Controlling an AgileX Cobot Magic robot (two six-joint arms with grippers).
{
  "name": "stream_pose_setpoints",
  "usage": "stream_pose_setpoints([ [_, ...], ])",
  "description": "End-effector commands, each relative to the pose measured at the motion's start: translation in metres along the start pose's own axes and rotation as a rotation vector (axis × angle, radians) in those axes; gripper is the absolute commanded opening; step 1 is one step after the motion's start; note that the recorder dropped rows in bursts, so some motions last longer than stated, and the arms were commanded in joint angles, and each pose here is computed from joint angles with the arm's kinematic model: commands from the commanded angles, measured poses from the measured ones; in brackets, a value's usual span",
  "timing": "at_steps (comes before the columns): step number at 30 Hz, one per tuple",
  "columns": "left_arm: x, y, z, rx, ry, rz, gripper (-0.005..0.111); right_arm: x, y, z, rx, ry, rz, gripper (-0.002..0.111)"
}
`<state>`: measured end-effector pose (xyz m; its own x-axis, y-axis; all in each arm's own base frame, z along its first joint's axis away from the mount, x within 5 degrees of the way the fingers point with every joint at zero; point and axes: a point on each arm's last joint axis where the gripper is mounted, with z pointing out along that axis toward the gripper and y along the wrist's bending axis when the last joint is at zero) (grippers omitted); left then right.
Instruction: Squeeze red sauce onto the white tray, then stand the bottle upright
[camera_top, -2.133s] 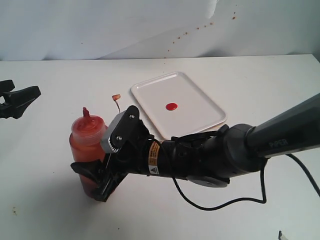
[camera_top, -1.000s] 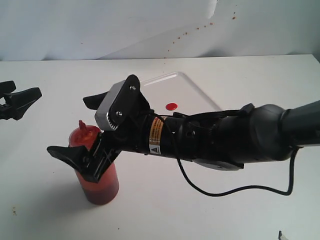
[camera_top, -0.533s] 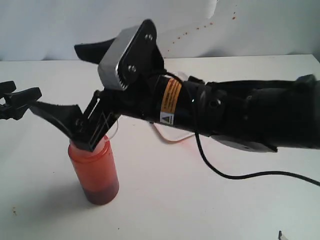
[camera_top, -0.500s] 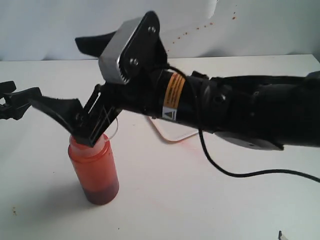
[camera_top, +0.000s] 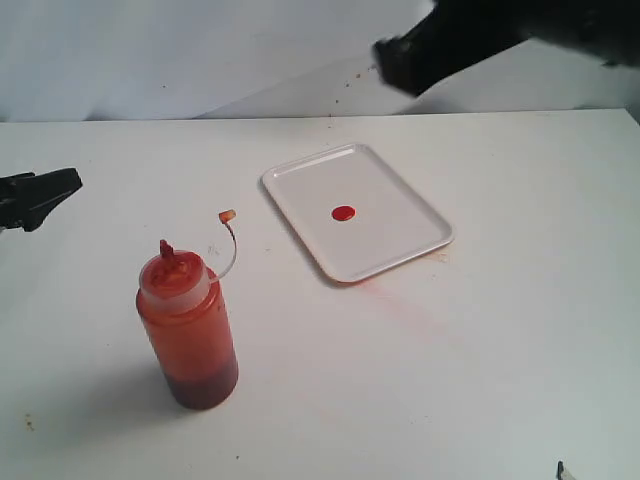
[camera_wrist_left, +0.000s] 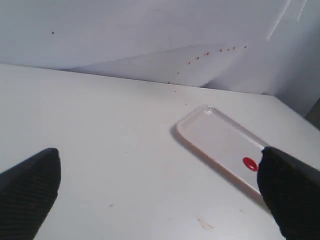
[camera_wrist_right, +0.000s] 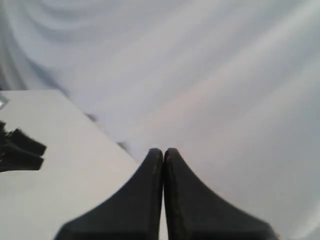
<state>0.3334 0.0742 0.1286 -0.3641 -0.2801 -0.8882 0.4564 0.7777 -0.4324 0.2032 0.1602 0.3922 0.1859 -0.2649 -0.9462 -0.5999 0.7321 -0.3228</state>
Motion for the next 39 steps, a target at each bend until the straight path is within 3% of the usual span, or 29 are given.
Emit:
stream_pose_setpoints([
  [1, -0.016, -0.016, -0.005, 0.059, 0.018, -0.009, 0.104, 0.016, -0.036, -0.031, 0.173, 0.045, 0.09, 0.0],
  [5, -0.042, -0.044, -0.015, 0.123, 0.043, 0.148, 0.104, 0.055, -0.062, -0.054, 0.362, 0.067, 0.21, 0.0],
  [10, -0.082, -0.083, -0.033, 0.142, -0.005, 0.122, 0.104, 0.126, -0.071, -0.084, 0.629, 0.046, 0.468, 0.0],
  [13, -0.095, -0.116, -0.044, 0.173, -0.021, 0.187, 0.104, 0.156, -0.061, -0.1, 0.701, 0.045, 0.474, 0.0],
  [17, -0.106, -0.171, -0.057, 0.248, -0.078, 0.311, 0.104, 0.169, -0.053, -0.111, 0.738, -0.006, 0.432, 0.0],
  [18, -0.111, -0.199, -0.065, 0.292, -0.108, 0.382, 0.104, 0.168, -0.053, -0.111, 0.743, -0.02, 0.428, 0.0],
  [19, -0.113, -0.21, -0.068, 0.313, -0.119, 0.409, 0.104, 0.168, -0.053, -0.111, 0.743, -0.02, 0.428, 0.0],
  [20, -0.118, -0.234, -0.078, 0.353, -0.149, 0.453, 0.104, 0.168, -0.053, -0.111, 0.743, -0.018, 0.429, 0.0],
  [21, -0.119, -0.243, -0.083, 0.369, -0.158, 0.452, 0.104, 0.168, -0.053, -0.111, 0.743, -0.018, 0.429, 0.0],
  [22, -0.122, -0.265, -0.096, 0.406, -0.178, 0.444, 0.104, 0.168, -0.053, -0.111, 0.743, -0.018, 0.429, 0.0],
  [24, -0.123, -0.291, -0.115, 0.441, -0.2, 0.459, 0.104, 0.168, -0.053, -0.111, 0.743, -0.018, 0.429, 0.0],
  [27, -0.12, -0.32, -0.143, 0.455, -0.238, 0.568, 0.104, 0.168, -0.053, -0.111, 0.743, -0.019, 0.432, 0.0],
  [29, -0.117, -0.336, -0.158, 0.463, -0.279, 0.633, 0.104, 0.168, -0.053, -0.111, 0.743, -0.019, 0.432, 0.0],
  [34, -0.111, -0.356, -0.177, 0.473, -0.332, 0.716, 0.104, 0.168, -0.053, -0.111, 0.743, -0.019, 0.432, 0.0],
  [39, -0.108, -0.364, -0.185, 0.477, -0.352, 0.748, 0.104, 0.168, -0.053, -0.111, 0.743, -0.019, 0.432, 0.0],
])
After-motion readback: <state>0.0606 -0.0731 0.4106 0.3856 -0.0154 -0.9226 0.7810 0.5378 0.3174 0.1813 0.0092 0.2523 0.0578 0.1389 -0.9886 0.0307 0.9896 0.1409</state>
